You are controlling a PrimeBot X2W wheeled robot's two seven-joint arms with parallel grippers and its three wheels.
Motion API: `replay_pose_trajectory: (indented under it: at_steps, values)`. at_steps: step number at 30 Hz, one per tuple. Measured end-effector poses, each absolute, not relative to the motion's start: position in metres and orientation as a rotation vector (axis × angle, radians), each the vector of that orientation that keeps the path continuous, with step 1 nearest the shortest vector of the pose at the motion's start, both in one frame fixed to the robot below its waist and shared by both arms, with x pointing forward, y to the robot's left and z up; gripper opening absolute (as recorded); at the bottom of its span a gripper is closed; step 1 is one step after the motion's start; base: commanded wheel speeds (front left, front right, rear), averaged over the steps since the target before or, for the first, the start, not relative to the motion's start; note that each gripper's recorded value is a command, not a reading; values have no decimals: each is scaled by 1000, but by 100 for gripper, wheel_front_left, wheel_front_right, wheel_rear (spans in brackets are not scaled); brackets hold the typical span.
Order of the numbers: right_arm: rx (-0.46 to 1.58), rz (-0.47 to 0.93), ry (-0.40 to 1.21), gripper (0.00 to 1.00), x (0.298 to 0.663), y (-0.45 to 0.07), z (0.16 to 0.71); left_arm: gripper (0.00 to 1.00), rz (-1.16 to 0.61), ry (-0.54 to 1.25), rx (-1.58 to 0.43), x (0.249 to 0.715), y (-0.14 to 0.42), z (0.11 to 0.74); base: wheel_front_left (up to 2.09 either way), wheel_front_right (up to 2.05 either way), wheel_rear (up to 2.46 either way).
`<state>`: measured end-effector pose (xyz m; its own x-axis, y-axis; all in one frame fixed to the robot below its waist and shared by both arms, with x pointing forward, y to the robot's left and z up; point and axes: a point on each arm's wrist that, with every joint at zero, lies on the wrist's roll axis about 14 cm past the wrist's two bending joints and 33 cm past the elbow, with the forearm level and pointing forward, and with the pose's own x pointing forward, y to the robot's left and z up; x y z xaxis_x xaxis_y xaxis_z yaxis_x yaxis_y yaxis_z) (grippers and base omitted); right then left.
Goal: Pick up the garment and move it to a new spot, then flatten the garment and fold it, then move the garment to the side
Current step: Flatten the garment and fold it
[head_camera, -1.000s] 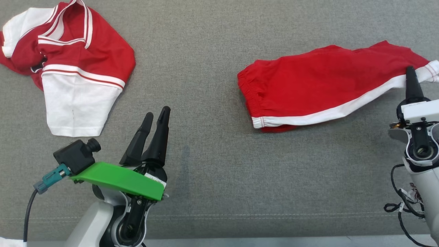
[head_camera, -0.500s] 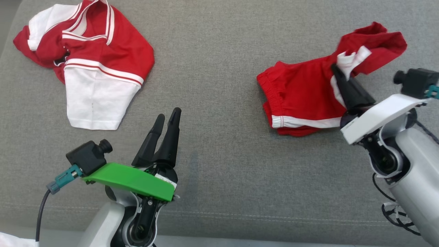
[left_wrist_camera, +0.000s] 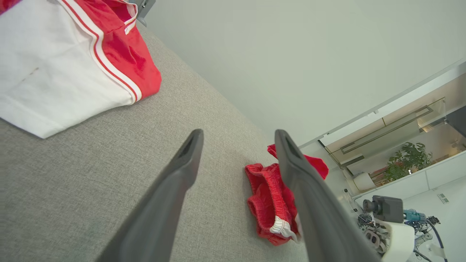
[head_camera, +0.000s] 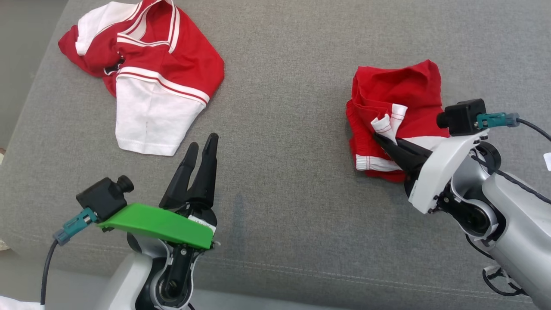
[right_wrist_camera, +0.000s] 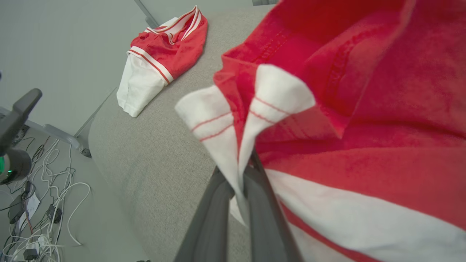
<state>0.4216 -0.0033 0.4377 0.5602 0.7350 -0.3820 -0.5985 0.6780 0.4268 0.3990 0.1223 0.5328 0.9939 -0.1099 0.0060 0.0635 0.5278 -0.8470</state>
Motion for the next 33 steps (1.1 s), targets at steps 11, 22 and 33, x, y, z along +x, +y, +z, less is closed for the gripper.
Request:
replay_pose_trajectory:
  at_steps: [11, 22, 33]
  values:
    - [201, 820, 662, 0, 412, -5, 437, 100, -93, 40, -1026, 398, 123, 534, 0, 0, 0]
    - [150, 836, 745, 100, 400, -7, 430, 100, -90, 45, -1029, 399, 123, 531, 0, 0, 0]
    - [177, 911, 714, 100, 391, 14, 447, 100, -80, 50, -1028, 398, 124, 528, 0, 0, 0]
